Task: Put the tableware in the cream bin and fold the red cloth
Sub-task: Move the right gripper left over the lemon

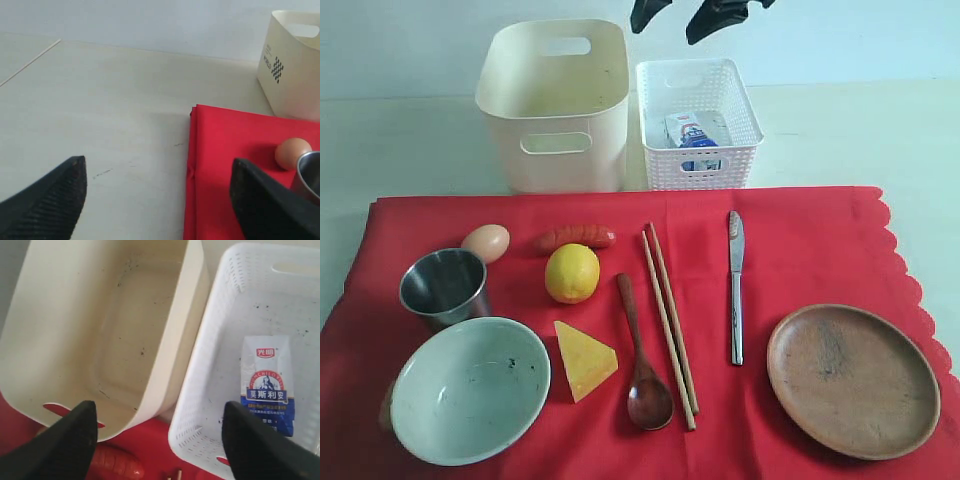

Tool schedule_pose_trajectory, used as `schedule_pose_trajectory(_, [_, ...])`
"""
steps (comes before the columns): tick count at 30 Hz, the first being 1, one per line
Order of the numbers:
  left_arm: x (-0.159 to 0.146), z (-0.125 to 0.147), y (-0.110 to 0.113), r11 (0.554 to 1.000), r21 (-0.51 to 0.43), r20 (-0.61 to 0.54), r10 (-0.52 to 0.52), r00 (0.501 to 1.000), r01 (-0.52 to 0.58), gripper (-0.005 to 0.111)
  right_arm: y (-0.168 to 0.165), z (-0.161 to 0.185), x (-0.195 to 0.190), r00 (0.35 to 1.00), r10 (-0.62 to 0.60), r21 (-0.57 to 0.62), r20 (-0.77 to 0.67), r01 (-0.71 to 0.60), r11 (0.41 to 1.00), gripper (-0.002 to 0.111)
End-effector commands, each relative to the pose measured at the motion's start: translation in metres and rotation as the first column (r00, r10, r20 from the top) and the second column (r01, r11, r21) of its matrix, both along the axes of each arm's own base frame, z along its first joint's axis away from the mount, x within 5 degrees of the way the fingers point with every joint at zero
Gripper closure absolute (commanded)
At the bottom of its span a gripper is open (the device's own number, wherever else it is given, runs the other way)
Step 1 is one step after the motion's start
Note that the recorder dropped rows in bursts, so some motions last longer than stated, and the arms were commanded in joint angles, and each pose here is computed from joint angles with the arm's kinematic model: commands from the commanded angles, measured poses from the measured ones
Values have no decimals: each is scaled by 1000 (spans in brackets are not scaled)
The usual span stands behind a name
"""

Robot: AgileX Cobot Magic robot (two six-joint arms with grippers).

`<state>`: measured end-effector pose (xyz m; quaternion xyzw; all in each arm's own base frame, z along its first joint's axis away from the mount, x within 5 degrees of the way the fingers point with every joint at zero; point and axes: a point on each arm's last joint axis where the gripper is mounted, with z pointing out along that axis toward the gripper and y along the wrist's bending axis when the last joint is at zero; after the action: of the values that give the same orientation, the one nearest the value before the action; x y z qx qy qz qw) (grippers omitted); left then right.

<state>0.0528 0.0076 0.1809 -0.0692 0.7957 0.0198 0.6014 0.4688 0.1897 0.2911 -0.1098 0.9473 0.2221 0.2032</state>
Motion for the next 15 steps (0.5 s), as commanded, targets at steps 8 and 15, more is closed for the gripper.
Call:
schedule_pose_trajectory(8, [0,0,0,1000,-5,14,-3,1000,3,31,15,61,-31,994,55,102,98,-65,993,46])
schedule_pose_trajectory(15, [0,0,0,1000,-5,14,-3,1000,3,31,51,75,-59,976,162,87,144,-175,981,47])
